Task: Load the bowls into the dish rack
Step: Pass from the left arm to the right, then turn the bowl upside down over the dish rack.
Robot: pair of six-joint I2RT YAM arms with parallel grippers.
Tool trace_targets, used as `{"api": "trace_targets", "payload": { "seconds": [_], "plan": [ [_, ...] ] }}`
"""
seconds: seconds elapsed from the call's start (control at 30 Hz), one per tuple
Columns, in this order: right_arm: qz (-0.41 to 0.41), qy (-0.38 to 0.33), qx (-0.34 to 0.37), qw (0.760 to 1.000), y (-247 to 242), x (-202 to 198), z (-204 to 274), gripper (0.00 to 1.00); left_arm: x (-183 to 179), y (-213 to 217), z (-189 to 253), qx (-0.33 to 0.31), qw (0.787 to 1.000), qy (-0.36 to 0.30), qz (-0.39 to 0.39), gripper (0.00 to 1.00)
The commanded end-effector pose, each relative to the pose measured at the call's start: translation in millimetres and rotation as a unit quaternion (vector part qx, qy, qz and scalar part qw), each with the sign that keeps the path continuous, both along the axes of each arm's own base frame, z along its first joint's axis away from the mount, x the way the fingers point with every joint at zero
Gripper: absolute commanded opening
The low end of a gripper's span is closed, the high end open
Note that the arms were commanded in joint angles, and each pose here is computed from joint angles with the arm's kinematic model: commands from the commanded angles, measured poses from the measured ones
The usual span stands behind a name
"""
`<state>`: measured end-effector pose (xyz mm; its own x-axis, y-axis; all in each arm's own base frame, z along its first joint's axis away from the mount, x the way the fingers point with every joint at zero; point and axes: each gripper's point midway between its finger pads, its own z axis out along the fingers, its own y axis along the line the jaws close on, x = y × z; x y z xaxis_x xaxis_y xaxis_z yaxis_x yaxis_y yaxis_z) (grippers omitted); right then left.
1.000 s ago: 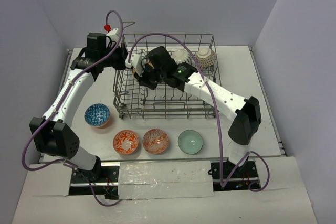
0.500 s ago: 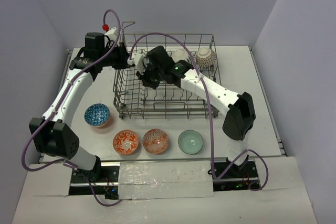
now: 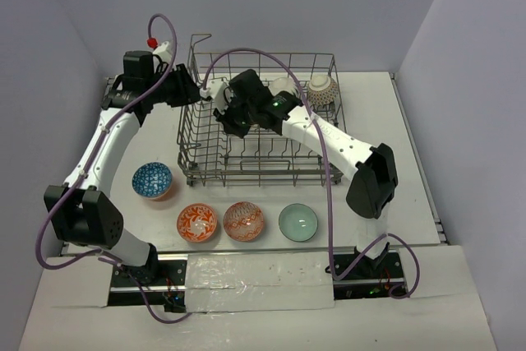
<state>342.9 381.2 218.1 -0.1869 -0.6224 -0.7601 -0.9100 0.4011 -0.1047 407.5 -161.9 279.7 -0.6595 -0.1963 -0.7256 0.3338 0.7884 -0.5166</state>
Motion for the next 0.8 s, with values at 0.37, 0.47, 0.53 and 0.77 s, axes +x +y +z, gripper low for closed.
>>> {"api": "trace_targets", "payload": {
  "seconds": [0.37, 0.47, 0.53, 0.77],
  "plan": [
    [-0.06, 0.018, 0.146, 0.987, 11, 35, 65, 0.0, 13, 57, 40, -0.01, 0.989, -0.069, 0.128, 0.39],
    [-0.063, 0.032, 0.167, 0.984, 18, 37, 66, 0.0, 17, 59, 34, -0.011, 0.989, -0.06, 0.134, 0.39],
    [-0.054, 0.045, 0.183, 0.981, 24, 35, 66, 0.0, 18, 57, 31, -0.012, 0.99, -0.054, 0.128, 0.39],
    [-0.06, 0.083, 0.243, 0.965, 38, 34, 73, 0.0, 22, 61, 19, -0.003, 0.989, -0.038, 0.141, 0.38]
  ]
}}
